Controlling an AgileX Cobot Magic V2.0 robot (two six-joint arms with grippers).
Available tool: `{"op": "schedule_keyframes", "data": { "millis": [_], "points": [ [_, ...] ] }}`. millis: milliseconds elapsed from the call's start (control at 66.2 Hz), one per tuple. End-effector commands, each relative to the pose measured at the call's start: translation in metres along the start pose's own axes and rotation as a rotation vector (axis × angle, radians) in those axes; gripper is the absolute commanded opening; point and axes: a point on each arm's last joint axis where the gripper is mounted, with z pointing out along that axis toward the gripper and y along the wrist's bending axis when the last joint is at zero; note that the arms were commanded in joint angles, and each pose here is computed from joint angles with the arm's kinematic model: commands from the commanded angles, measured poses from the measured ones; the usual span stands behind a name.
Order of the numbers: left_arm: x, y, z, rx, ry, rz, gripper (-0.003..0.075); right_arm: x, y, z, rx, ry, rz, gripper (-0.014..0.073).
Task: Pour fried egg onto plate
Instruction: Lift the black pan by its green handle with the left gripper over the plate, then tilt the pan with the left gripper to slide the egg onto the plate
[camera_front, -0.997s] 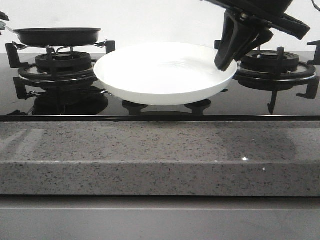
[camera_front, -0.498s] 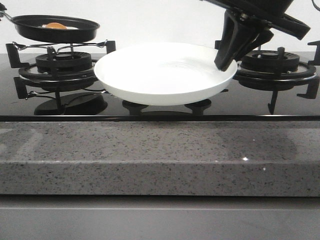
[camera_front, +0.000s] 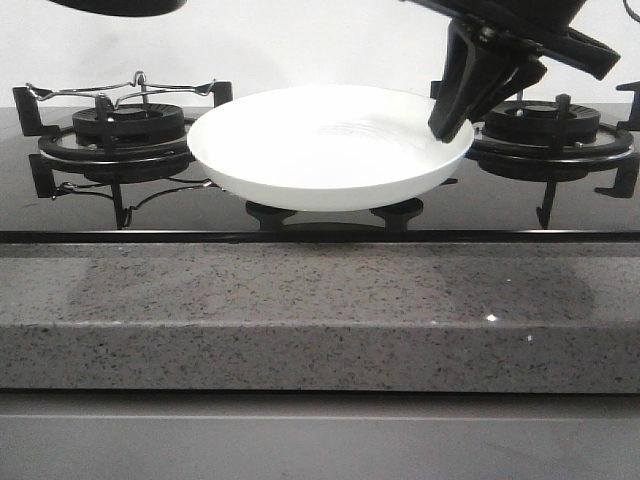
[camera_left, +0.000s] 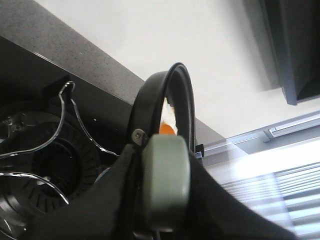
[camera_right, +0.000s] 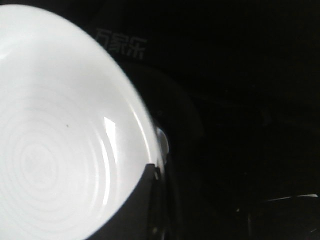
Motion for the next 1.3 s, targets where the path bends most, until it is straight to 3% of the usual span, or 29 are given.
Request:
{"op": "schedule_keyframes", "data": {
  "millis": [0, 347, 498, 589, 1057, 1284],
  "points": [
    [0.011, -0.054, -0.011, 0.152, 0.0, 0.082, -0.002, -0.008, 0.009, -0.023, -0.029, -0.101, -0.019, -0.011],
    [0.076, -0.072, 0.009, 0.172, 0.086, 0.144, -0.002, -0.008, 0.009, -0.023, -0.029, -0.101, -0.019, -0.011],
    [0.094, -0.094, 0.019, 0.197, 0.119, 0.234, -0.002, -0.008, 0.009, -0.023, -0.029, -0.101, -0.019, -0.011],
    [0.101, -0.105, 0.023, 0.156, 0.107, 0.297, -0.002, -0.008, 0.009, -0.023, -0.029, -0.101, -0.019, -0.011],
    [0.133, -0.193, 0.02, 0.07, -0.05, 0.938, -0.002, -0.008, 0.009, -0.023, -0.029, -0.101, -0.019, -0.011],
    [0.153, -0.21, 0.029, 0.029, -0.038, 1.251, -0.002, -0.008, 0.009, -0.023, -0.029, -0.101, -0.019, -0.011]
  ]
}}
